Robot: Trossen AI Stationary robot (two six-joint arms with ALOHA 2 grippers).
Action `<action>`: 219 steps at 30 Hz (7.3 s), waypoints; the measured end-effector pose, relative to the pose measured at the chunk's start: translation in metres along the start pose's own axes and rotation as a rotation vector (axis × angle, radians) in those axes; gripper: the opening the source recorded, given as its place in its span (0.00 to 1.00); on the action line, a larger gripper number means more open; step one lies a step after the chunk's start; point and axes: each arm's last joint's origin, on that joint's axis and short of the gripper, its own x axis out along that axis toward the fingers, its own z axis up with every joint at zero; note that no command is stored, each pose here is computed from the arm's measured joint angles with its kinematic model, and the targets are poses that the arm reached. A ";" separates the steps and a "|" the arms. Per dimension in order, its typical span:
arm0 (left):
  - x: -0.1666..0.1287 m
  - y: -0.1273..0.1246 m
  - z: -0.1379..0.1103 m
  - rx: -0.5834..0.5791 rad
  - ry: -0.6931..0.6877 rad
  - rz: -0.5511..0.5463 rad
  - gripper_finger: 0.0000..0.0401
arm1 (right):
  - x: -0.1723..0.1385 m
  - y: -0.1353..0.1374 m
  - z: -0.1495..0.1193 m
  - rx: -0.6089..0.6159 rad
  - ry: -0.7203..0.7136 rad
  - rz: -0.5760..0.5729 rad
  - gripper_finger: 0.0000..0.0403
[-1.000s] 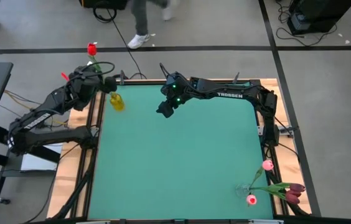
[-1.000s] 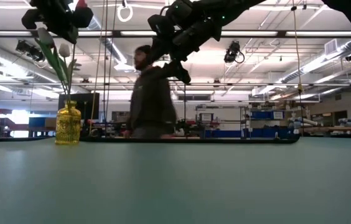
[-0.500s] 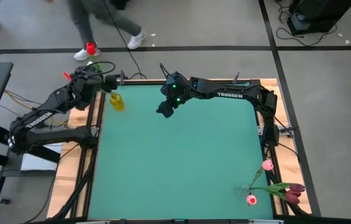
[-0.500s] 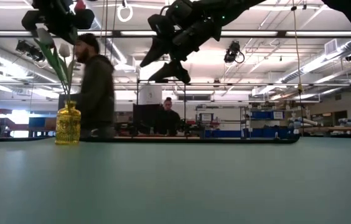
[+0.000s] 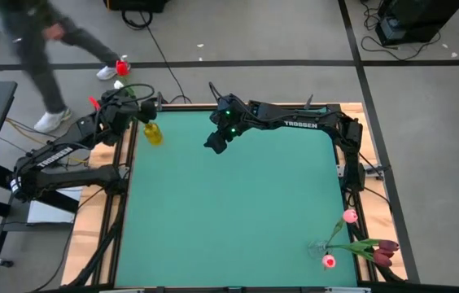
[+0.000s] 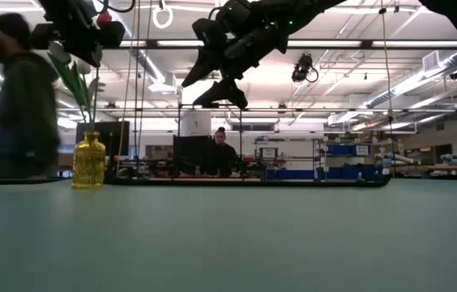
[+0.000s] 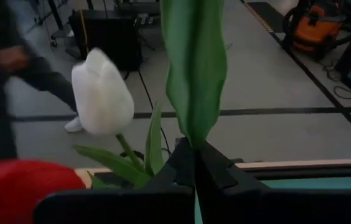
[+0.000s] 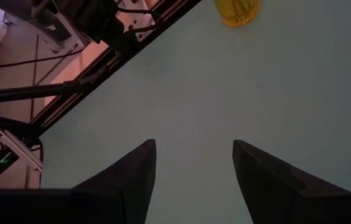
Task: Sort flowers into vase by color
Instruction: Put the red tulip in the yellow vase, then return to Home Position
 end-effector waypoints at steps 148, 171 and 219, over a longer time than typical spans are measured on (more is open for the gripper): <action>-0.046 0.053 -0.117 0.308 -0.242 -1.352 0.01 | -0.210 -0.037 -0.287 -0.630 -0.790 0.139 0.00; -0.024 0.028 -0.160 0.252 -0.272 -1.419 0.02 | -0.188 -0.058 -0.312 -0.585 -0.759 0.270 0.00; -0.017 0.014 -0.187 0.196 -0.245 -1.454 0.02 | -0.189 -0.058 -0.312 -0.533 -0.759 0.278 0.10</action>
